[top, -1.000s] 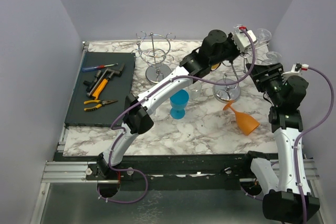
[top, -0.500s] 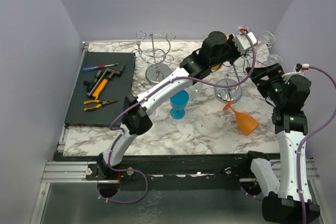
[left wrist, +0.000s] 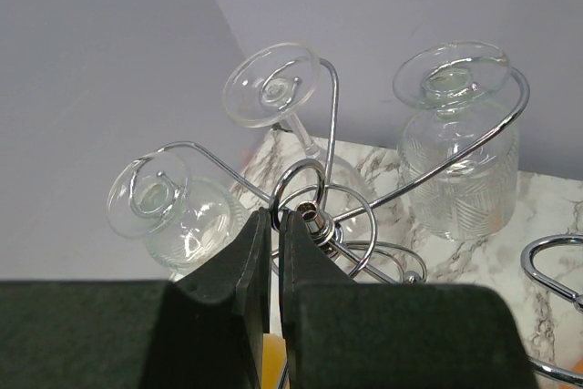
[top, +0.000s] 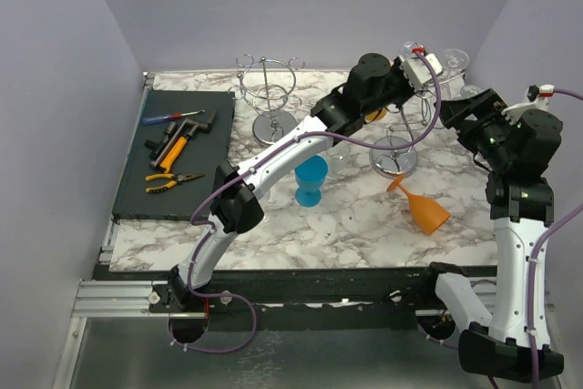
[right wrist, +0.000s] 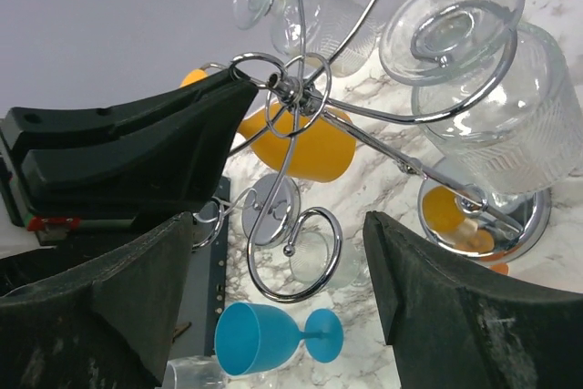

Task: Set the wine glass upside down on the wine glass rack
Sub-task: Adjust the wine rack at the center of the board.

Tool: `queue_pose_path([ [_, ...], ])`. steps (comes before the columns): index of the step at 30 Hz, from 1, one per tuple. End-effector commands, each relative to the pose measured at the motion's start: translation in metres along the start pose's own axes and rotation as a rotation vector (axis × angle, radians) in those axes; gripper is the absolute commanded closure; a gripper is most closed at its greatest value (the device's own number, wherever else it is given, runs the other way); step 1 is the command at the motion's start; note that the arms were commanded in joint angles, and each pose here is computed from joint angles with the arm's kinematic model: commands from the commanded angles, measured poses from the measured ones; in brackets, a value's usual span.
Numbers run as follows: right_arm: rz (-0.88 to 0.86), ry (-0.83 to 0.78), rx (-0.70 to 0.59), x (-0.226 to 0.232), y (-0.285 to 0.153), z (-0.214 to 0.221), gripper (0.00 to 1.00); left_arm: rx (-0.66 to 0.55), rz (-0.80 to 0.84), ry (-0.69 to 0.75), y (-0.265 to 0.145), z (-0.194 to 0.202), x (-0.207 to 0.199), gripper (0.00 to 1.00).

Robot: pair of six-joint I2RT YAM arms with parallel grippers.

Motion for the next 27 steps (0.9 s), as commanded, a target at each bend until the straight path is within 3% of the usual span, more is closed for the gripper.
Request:
queue_pose_path([
  [1,-0.002,-0.055,-0.009,0.010,-0.009,-0.006,0.20,-0.064,-0.057,0.018,-0.017,-0.038,0.024,1.00],
  [12,-0.021,-0.083,-0.008,0.022,-0.025,-0.008,0.30,-0.100,-0.089,-0.054,-0.022,-0.057,0.032,0.67],
  [22,-0.030,-0.125,-0.021,0.024,-0.035,-0.008,0.29,-0.153,-0.091,-0.134,-0.038,-0.082,0.041,0.53],
  [24,-0.030,-0.158,-0.023,0.026,-0.039,-0.010,0.28,-0.148,-0.094,-0.148,-0.047,-0.090,0.046,0.46],
  [27,-0.077,-0.203,-0.009,0.035,-0.043,-0.010,0.22,-0.134,-0.096,-0.156,-0.072,-0.105,0.052,0.19],
])
Point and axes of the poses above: each gripper's point midway between its finger pads, its own y axis out along the fingers, its own x axis along the line the jaws close on, z = x × y, the point moved 3 cm from there along -y, back along the fingers, and after that the axes turned 11 degrees about y, right-handed, at the moved point
